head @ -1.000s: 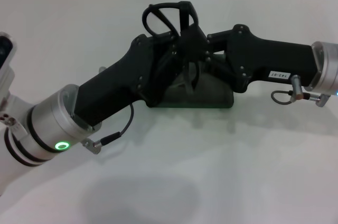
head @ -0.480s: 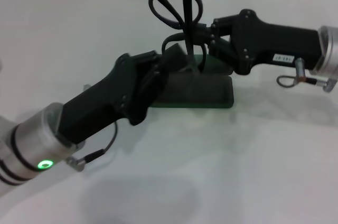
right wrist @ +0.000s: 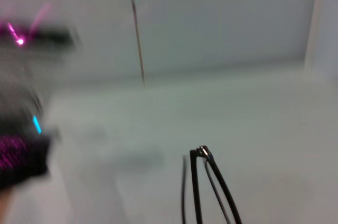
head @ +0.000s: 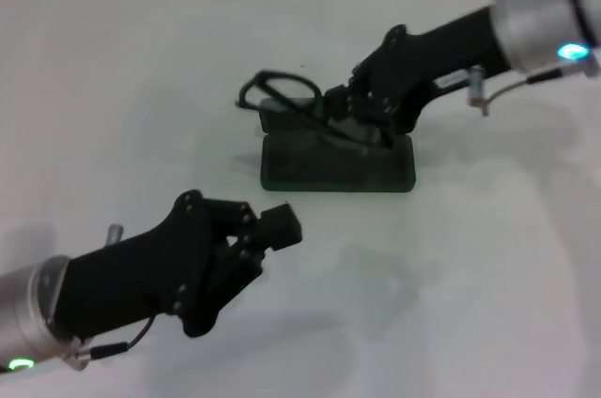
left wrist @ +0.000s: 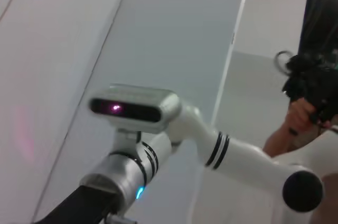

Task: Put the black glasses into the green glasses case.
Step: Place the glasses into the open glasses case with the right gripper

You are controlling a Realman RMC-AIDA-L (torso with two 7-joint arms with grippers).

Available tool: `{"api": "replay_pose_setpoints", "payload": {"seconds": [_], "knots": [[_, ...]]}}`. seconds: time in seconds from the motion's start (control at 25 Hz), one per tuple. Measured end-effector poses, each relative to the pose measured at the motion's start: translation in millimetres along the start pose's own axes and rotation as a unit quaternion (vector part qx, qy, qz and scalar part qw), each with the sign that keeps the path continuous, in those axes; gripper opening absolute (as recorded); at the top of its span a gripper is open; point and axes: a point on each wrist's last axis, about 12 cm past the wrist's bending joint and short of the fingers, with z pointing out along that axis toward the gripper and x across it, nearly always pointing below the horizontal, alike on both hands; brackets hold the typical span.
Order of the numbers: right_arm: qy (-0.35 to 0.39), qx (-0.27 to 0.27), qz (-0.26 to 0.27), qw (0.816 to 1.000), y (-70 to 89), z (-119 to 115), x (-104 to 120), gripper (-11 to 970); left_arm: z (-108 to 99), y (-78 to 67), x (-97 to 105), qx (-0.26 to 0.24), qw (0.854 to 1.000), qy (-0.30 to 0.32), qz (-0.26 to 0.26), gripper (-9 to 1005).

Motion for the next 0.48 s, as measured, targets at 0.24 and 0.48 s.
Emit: {"api": "replay_pose_setpoints", "payload": {"seconds": [0.24,0.48], "knots": [[0.161,0.052,-0.028,0.985,-6.0,45.5,-24.5,38,-4.9,-0.5,5.1,-0.031,0.999,-0.007,0.001,14],[0.190,0.077,-0.071,0.976,-0.8,69.9,-23.2,39,-3.8,0.3,5.5,-0.029,1.000,-0.004,0.000,14]]}}
